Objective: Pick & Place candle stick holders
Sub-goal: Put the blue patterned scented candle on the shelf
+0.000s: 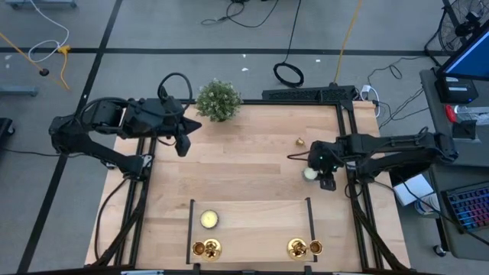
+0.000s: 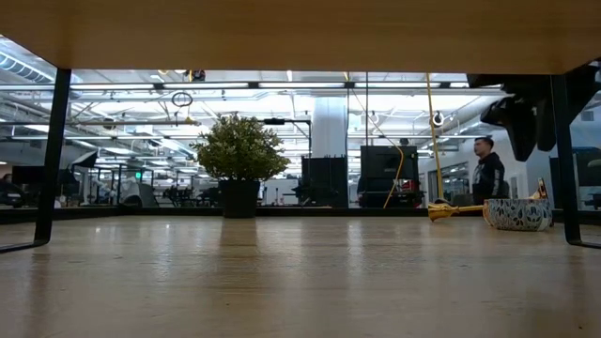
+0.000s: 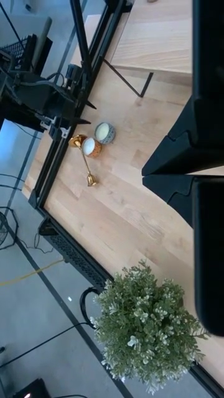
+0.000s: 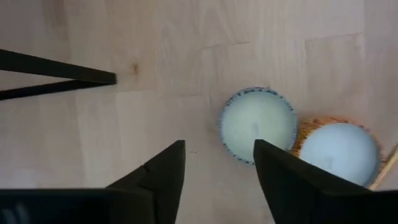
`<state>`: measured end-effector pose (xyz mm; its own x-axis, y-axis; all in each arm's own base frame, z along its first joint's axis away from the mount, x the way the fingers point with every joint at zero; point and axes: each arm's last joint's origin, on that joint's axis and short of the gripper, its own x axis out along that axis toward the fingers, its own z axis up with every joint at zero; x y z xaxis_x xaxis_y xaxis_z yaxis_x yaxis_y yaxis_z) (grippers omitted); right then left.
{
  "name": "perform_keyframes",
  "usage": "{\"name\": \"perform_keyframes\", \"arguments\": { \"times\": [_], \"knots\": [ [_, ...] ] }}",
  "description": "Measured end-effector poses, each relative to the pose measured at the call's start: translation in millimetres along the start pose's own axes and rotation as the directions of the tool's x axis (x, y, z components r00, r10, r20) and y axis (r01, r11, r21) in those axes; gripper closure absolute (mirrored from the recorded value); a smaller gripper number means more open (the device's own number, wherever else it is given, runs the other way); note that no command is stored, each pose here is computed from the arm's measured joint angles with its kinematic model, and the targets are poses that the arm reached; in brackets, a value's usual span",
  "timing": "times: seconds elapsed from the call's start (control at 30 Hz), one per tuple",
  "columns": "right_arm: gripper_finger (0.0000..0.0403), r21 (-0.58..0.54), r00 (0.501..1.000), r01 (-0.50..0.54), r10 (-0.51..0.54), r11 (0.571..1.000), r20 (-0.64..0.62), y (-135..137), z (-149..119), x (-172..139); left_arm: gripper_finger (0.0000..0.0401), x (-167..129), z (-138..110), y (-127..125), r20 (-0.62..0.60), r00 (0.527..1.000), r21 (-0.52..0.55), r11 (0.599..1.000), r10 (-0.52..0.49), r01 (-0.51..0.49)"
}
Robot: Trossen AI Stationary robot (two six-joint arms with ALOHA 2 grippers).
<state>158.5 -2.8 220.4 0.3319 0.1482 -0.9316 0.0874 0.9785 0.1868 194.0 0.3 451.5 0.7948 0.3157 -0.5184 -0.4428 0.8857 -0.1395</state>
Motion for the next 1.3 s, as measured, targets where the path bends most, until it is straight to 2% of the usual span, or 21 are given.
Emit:
{"name": "perform_keyframes", "arguments": {
  "times": [0.3, 0.47, 0.53, 0.63, 0.7, 0.8, 0.87, 0.9, 0.93, 1.0, 1.1, 1.23, 1.3],
  "knots": [
    [0.0163, -0.02, 0.99, 0.138, -0.138, 0.99, -0.02, 6, 1, 7, 0.0398, -1, -1, -2, -0.002, 1.0, 0.007, 1.0, -0.009, 0.009],
    [0.0139, 0.009, 0.985, 0.155, -0.154, 0.988, -0.081, 6, 6, 20, 0.0398, 0, -1, -2, -0.002, 1.0, 0.009, 1.0, -0.008, 0.008],
    [0.0131, 0.048, 0.984, 0.16, -0.155, 0.986, -0.088, 5, 9, 25, 0.0398, 0, -1, -2, -0.004, 1.0, 0.01, 1.0, -0.007, 0.007],
    [0.0124, 0.209, 0.98, 0.184, -0.162, 0.96, -0.117, 1, 13, 32, 0.0398, 3, -1, -3, -0.015, 1.0, 0.015, 1.0, -0.003, 0.003],
    [0.0122, 0.363, 0.973, 0.219, -0.172, 0.906, -0.157, -5, 13, 36, 0.0398, 6, -2, -5, -0.029, 1.0, 0.023, 1.0, -0.002, 0.002],
    [0.0122, 0.562, 0.967, 0.237, -0.137, 0.792, -0.214, -10, 11, 39, 0.0398, 13, -5, -8, -0.066, 0.998, 0.039, 0.999, 0.007, -0.005],
    [0.0122, 0.673, 0.969, 0.227, -0.094, 0.703, -0.229, -12, 11, 40, 0.0398, 19, -6, -11, -0.092, 0.996, 0.049, 0.999, 0.0, 0.005],
    [0.0122, 0.731, 0.971, 0.219, -0.069, 0.646, -0.23, -13, 12, 40, 0.0398, 22, -6, -12, -0.103, 0.995, 0.058, 0.998, 0.001, 0.005],
    [0.0122, 0.773, 0.974, 0.205, -0.046, 0.6, -0.223, -14, 13, 41, 0.0398, 25, -7, -13, -0.114, 0.993, 0.068, 0.998, 0.001, 0.007],
    [0.0122, 0.823, 0.981, 0.172, -0.021, 0.541, -0.192, -14, 16, 42, 0.0398, 30, -8, -16, -0.126, 0.992, 0.082, 0.997, 0.004, 0.007],
    [0.0122, 0.853, 0.986, 0.153, -0.024, 0.498, -0.163, -14, 19, 42, 0.0398, 35, -8, -18, -0.135, 0.991, 0.091, 0.996, 0.012, 0.001],
    [0.0122, 0.875, 0.978, 0.199, -0.035, 0.442, -0.205, -14, 14, 41, 0.0398, 34, -7, -18, -0.123, 0.992, 0.097, 0.995, -0.01, 0.022],
    [0.0122, 0.877, 0.975, 0.213, -0.036, 0.431, -0.219, -14, 13, 41, 0.0398, 34, -7, -19, -0.127, 0.992, 0.103, 0.994, -0.014, 0.027]
  ]
}}
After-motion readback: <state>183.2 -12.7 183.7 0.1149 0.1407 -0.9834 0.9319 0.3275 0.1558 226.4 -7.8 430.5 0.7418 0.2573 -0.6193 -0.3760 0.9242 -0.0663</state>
